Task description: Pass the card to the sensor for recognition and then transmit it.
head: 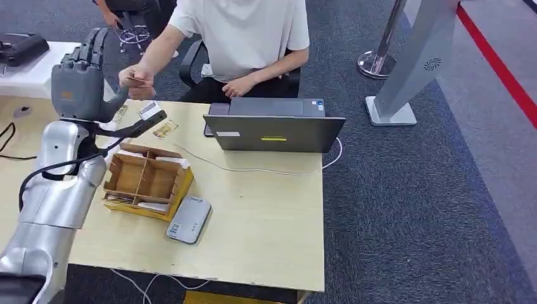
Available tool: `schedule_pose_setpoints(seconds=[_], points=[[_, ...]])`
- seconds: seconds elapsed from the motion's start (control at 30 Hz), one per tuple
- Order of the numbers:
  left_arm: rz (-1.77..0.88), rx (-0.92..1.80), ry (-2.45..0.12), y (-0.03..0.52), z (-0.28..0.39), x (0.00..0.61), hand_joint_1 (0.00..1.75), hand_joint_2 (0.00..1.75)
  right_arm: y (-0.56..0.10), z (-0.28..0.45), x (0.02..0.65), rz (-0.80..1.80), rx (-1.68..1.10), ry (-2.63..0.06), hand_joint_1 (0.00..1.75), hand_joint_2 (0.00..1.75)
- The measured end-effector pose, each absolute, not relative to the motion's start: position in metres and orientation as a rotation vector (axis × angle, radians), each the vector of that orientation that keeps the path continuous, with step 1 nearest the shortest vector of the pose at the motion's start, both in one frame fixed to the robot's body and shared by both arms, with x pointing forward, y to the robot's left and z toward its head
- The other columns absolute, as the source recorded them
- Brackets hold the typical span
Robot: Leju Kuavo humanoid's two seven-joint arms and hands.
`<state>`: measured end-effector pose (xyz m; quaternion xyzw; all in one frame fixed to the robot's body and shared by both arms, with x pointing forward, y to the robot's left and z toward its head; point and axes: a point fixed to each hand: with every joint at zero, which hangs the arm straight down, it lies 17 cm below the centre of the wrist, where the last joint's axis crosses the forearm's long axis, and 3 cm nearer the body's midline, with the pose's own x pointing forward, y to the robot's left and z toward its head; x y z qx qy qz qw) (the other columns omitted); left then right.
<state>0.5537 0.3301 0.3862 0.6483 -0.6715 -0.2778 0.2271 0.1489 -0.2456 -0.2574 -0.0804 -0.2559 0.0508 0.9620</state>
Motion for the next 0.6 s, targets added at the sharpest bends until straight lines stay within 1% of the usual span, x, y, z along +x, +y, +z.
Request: schedule_pose_setpoints(seconds=[0.17,0.27,0.33,0.43,0.5,0.6], points=[[-0.751,1.749,-1.854,0.343,0.374,0.546,0.0,1.75,-0.246,-0.257,0.148,0.099,-0.162,-0.518,0.0,0.0],[-0.676,1.617,-1.916,0.361,0.362,0.528,0.0,1.75,-0.247,-0.256,0.15,0.073,-0.163,-0.53,0.0,0.0],[-0.608,1.52,-1.95,0.385,0.344,0.504,0.0,1.75,-0.248,-0.255,0.151,0.042,-0.164,-0.541,0.0,0.0],[-0.516,1.44,-1.992,0.432,0.317,0.445,0.0,1.75,-0.251,-0.256,0.145,0.002,-0.169,-0.541,0.0,0.0],[-0.513,1.454,-1.977,0.457,0.308,0.416,0.0,1.75,-0.253,-0.257,0.14,-0.009,-0.171,-0.534,0.0,0.0],[-0.532,1.504,-1.94,0.474,0.309,0.395,0.0,1.75,-0.254,-0.257,0.143,-0.018,-0.173,-0.537,0.0,0.0]])
